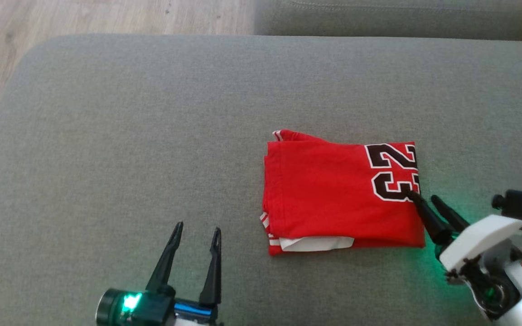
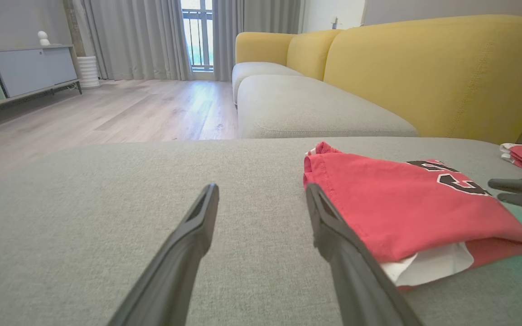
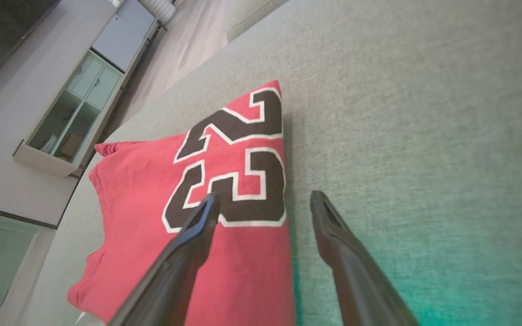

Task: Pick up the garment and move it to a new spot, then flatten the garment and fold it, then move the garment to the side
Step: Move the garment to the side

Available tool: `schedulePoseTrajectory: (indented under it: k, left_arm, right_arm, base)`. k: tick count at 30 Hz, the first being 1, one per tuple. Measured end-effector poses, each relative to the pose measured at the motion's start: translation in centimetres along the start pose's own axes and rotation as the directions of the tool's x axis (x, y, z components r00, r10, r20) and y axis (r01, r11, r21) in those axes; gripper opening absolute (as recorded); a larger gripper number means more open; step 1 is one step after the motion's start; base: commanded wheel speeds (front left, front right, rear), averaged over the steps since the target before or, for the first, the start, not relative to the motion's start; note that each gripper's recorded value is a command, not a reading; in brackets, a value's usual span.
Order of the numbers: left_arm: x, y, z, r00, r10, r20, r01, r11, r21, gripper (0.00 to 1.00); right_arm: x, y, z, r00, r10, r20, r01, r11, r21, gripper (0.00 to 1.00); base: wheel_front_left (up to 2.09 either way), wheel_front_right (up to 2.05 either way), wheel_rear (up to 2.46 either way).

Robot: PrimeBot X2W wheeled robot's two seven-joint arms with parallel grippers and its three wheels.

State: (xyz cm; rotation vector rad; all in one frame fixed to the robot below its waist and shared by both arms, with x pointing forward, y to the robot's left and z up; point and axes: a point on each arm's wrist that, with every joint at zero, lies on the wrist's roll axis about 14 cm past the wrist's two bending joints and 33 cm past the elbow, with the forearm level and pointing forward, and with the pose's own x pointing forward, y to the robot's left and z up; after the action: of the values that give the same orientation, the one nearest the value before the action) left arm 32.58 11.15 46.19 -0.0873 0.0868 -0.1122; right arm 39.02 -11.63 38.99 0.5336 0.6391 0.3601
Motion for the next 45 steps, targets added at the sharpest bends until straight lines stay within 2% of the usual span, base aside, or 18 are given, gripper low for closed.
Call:
schedulePoseTrajectory:
  k: [5, 7, 8, 9, 14, 18, 24, 29, 34, 37, 38, 39, 41, 45]
  left_arm:
    - [0.4, -0.8, 0.1, 0.999, -0.035, 0.005, 0.035, 0.999, 0.03, 1.0]
    - [0.4, -0.9, 0.0, 0.999, -0.041, 0.002, 0.041, 0.999, 0.036, 1.0]
    - [0.4, -0.9, 0.0, 0.999, -0.043, 0.001, 0.043, 0.998, 0.035, 1.0]
    - [0.5, -0.9, 0.0, 0.999, -0.043, 0.002, 0.042, 0.998, 0.036, 1.0]
    - [1.3, -1.1, 0.6, 0.998, -0.056, 0.02, 0.056, 0.998, 0.039, 1.0]
    - [1.7, -1.8, 0.5, 0.996, -0.082, 0.019, 0.081, 0.996, 0.034, 1.0]
    - [3.3, -3.6, 0.3, 0.988, -0.15, 0.017, 0.15, 0.988, 0.031, 1.0]
    - [5.6, -5.3, 0.0, 0.976, -0.219, 0.018, 0.218, 0.975, 0.032, 1.0]
    - [7.7, -6.8, -1.0, 0.96, -0.278, 0.007, 0.278, 0.96, 0.021, 1.0]
    - [8.8, -7.6, -1.7, 0.951, -0.31, 0.001, 0.31, 0.951, 0.017, 1.0]
    - [9.1, -7.9, -1.9, 0.947, -0.322, -0.002, 0.322, 0.947, 0.012, 1.0]
    - [9.4, -8.1, -2.1, 0.944, -0.33, -0.003, 0.33, 0.944, 0.009, 1.0]
    - [10.0, -8.4, -2.4, 0.94, -0.34, -0.005, 0.34, 0.94, 0.003, 1.0]
    - [10.7, -8.3, -2.2, 0.942, -0.334, 0.007, 0.334, 0.943, 0.005, 1.0]
  right_arm:
    - [1.1, 0.7, -1.2, 0.996, 0.028, -0.084, -0.023, 0.998, 0.066, 1.0]
    - [1.4, 0.9, -1.2, 0.995, 0.038, -0.093, -0.031, 0.996, 0.081, 0.75]
    - [1.5, 1.0, -1.1, 0.995, 0.042, -0.094, -0.034, 0.996, 0.083, 0.47]
    - [1.6, 1.0, -0.9, 0.995, 0.043, -0.089, -0.036, 0.996, 0.079, 0.0]
    - [1.6, 0.2, 1.1, 0.999, 0.029, -0.039, -0.027, 0.998, 0.052, 0.0]
    - [0.4, -2.0, 3.1, 1.0, -0.02, 0.002, 0.02, 1.0, 0.008, 0.0]
    - [-2.3, -6.8, 9.8, 0.985, -0.129, 0.115, 0.141, 0.985, -0.104, 0.0]
    - [-5.9, -11.2, 15.1, 0.95, -0.243, 0.198, 0.279, 0.943, -0.181, 0.0]
    - [-9.6, -15.3, 18.3, 0.9, -0.357, 0.25, 0.411, 0.885, -0.217, 0.0]
    - [-11.8, -17.0, 20.9, 0.858, -0.406, 0.315, 0.487, 0.838, -0.246, 0.0]
    - [-12.5, -17.6, 21.7, 0.84, -0.426, 0.336, 0.515, 0.821, -0.248, 0.28]
    - [-13.2, -18.2, 22.5, 0.824, -0.441, 0.356, 0.54, 0.802, -0.255, 1.0]
    - [-14.1, -18.8, 23.8, 0.795, -0.456, 0.4, 0.574, 0.778, -0.254, 1.0]
    - [-14.3, -18.7, 24.2, 0.784, -0.443, 0.435, 0.585, 0.762, -0.279, 1.0]
  base:
    - [0.0, 0.0, 0.0]
    - [0.0, 0.0, 0.0]
    - [0.0, 0.0, 0.0]
    - [0.0, 0.0, 0.0]
    - [0.0, 0.0, 0.0]
    - [0.0, 0.0, 0.0]
    - [0.0, 0.0, 0.0]
    - [0.0, 0.0, 0.0]
    - [0.0, 0.0, 0.0]
    - [0.0, 0.0, 0.0]
    - [0.0, 0.0, 0.0]
    - [0.0, 0.0, 0.0]
    - [0.0, 0.0, 0.0]
    - [0.0, 0.0, 0.0]
